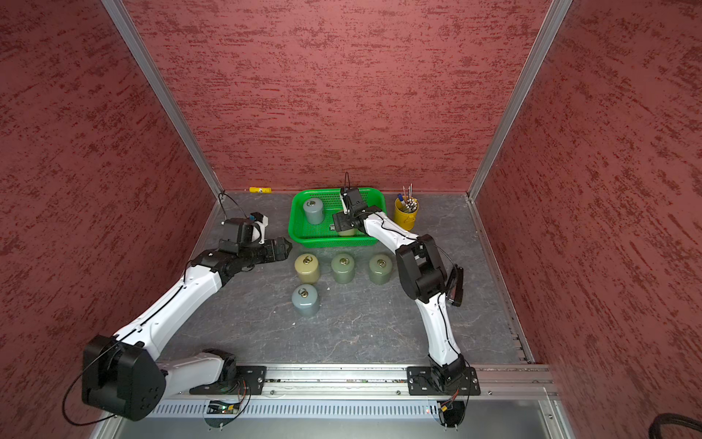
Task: Take the tea canister out of the basket
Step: Pick up the tea canister from the basket, then place the tea canister at the center of the board.
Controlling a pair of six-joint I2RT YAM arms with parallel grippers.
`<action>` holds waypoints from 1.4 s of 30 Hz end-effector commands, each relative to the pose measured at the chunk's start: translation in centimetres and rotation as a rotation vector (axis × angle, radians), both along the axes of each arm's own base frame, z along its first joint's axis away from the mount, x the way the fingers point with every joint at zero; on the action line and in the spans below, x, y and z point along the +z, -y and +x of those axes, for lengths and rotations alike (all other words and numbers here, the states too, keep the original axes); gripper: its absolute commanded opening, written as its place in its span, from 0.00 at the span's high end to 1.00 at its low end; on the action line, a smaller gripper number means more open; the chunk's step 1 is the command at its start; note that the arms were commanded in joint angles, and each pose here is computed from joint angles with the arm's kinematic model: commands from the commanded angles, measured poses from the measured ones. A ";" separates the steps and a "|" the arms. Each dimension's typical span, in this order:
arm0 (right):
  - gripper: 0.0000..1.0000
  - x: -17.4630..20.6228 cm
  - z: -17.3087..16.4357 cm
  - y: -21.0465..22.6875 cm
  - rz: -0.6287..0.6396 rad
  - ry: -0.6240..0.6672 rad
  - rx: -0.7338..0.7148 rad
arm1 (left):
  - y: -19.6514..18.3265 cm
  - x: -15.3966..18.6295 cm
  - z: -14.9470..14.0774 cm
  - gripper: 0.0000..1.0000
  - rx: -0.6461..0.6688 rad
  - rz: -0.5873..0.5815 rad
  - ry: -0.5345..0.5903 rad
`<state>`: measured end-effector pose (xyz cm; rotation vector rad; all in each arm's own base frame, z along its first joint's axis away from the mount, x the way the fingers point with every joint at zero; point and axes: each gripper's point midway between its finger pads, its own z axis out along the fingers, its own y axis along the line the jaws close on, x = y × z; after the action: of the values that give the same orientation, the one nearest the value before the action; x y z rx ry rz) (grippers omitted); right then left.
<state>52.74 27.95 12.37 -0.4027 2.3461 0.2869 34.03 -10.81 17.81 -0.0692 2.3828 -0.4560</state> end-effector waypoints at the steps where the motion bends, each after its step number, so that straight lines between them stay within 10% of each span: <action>1: 0.95 10.3 0.3 -1.4 0.126 0.225 0.048 | 0.3 1.1 0.5 0.00 -0.015 -0.007 0.034; 22: 1.00 17.8 -19.0 -3.5 0.201 0.360 0.405 | 1.4 0.8 1.1 0.00 -0.030 -0.017 0.031; 42: 1.00 7.6 -29.2 -1.6 0.180 0.219 0.450 | 3.9 0.9 0.8 0.00 -0.077 0.003 0.025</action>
<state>22.42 28.71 17.56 -0.9044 2.0730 0.6296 34.15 -14.30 18.01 0.0272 2.3865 -0.4914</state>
